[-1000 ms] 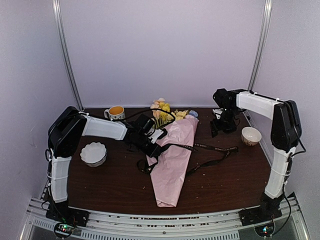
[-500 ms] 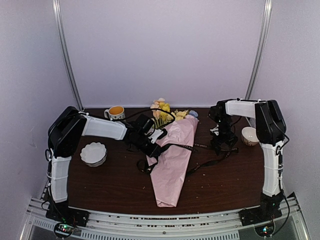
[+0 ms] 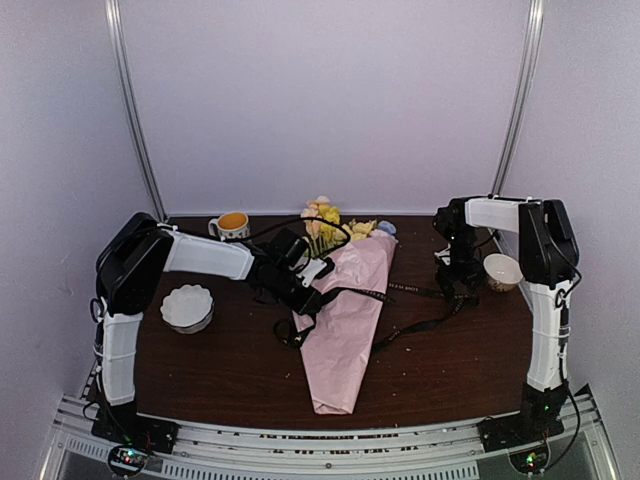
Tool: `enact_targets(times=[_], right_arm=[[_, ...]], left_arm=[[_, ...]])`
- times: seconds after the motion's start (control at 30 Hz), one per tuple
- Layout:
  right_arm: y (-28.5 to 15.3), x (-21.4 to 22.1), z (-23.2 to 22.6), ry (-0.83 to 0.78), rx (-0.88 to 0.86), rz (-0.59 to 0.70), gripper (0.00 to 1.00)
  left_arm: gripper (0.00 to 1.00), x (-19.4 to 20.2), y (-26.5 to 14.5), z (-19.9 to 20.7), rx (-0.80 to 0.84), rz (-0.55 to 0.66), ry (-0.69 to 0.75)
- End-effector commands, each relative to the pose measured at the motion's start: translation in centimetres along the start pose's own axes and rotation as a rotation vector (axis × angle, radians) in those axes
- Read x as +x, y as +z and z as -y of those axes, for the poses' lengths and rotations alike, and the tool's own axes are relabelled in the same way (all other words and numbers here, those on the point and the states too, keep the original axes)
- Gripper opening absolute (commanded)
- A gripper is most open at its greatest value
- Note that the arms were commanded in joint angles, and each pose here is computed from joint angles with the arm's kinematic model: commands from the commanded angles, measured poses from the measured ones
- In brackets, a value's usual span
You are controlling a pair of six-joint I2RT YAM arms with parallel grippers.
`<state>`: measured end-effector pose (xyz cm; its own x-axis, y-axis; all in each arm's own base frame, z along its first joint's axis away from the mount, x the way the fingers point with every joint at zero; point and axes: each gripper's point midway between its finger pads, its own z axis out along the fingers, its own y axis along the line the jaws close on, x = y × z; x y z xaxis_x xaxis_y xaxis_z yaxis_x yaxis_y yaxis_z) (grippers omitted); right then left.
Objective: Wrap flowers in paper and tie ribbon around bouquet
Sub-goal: Pick up the right side of the ribbon from the center of the board.
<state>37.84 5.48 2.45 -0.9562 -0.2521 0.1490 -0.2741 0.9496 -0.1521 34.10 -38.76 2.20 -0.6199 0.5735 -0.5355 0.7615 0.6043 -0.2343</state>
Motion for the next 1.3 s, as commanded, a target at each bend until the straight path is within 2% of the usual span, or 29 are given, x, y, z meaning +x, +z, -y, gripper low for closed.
enact_targets(times=[0.0,0.17,0.33,0.6,0.8,0.93,1.07,1.13,1.27], right_arm=[[0.1,-0.2,0.3,0.003,0.0,0.022,0.68],[0.6,-0.9,0.2,-0.005,-0.013,0.038,0.5],[0.1,-1.0,0.4,-0.006,-0.011,0.036,0.48],[-3.5,-0.8,0.7,0.085,-0.142,0.173,0.55],[-1.6,0.6,2.8,0.117,-0.067,0.09,0.65],[-0.2,1.1,2.4,0.101,-0.072,0.035,0.71],[0.9,1.5,2.2,0.091,-0.077,-0.015,0.72],[1.4,1.5,1.9,0.087,-0.092,-0.029,0.68],[1.3,1.1,1.1,0.078,-0.139,-0.031,0.52]], left_arm=[[0.0,1.9,0.4,-0.1,0.013,-0.074,-0.011],[0.0,1.9,0.4,-0.2,0.008,-0.076,-0.008],[0.0,1.8,0.3,-0.1,0.012,-0.078,-0.007],[0.0,1.6,0.7,0.0,0.026,-0.08,-0.008],[0.0,1.9,0.7,-0.1,0.024,-0.086,-0.005],[0.0,2.1,0.8,-0.2,0.023,-0.09,-0.007],[0.0,2.2,0.9,-0.2,0.027,-0.094,-0.009],[0.0,2.2,0.9,-0.4,0.024,-0.095,-0.011],[0.0,2.1,0.9,-0.6,0.019,-0.095,-0.015]])
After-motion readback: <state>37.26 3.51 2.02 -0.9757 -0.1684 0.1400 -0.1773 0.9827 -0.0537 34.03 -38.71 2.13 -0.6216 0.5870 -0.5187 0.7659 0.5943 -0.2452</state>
